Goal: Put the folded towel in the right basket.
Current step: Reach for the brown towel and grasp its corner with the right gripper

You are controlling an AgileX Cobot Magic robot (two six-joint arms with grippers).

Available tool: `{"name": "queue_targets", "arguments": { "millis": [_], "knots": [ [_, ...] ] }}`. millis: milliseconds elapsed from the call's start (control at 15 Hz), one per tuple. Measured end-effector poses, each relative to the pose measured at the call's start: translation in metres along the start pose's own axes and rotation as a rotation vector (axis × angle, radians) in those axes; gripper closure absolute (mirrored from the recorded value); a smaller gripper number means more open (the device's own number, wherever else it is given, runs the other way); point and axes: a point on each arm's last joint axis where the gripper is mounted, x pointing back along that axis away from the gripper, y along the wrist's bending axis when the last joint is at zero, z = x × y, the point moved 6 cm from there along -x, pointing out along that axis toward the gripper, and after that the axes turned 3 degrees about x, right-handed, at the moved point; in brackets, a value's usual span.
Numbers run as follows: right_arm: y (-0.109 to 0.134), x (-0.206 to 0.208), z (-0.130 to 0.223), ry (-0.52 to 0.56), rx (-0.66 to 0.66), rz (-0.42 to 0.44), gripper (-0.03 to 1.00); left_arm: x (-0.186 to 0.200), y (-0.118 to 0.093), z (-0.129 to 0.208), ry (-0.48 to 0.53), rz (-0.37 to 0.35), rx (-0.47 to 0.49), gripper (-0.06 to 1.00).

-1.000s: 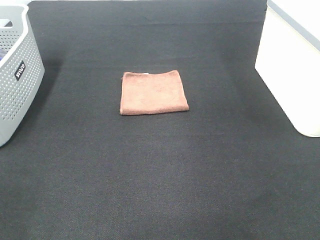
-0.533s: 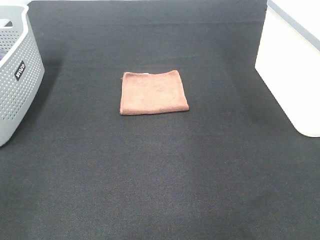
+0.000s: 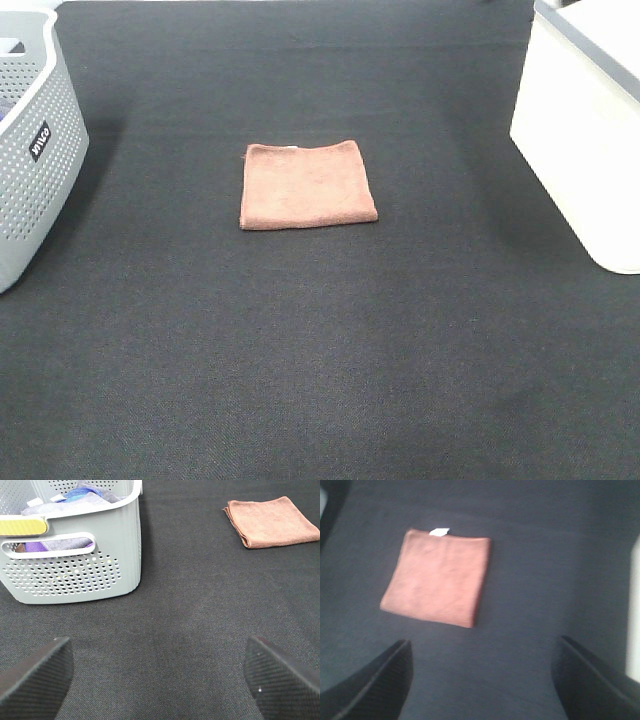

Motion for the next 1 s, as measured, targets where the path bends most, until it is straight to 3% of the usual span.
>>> {"name": "queue_targets", "arguments": {
  "millis": [133,267,667,1000],
  "knots": [
    [0.021,-0.034,-0.003,0.047,0.037,-0.045,0.24,0.0,0.0,0.0,0.0,0.0,0.0,0.07],
    [0.031,-0.079,-0.001,0.109,-0.017,-0.076,0.24,0.0,0.0,0.0,0.0,0.0,0.0,0.07],
    [0.031,-0.171,0.029,0.293,-0.159,-0.182,0.29,0.0,0.0,0.0,0.0,0.0,0.0,0.07],
    [0.034,-0.22,0.041,0.345,-0.211,-0.263,0.28,0.0,0.0,0.0,0.0,0.0,0.0,0.07]
  ]
}}
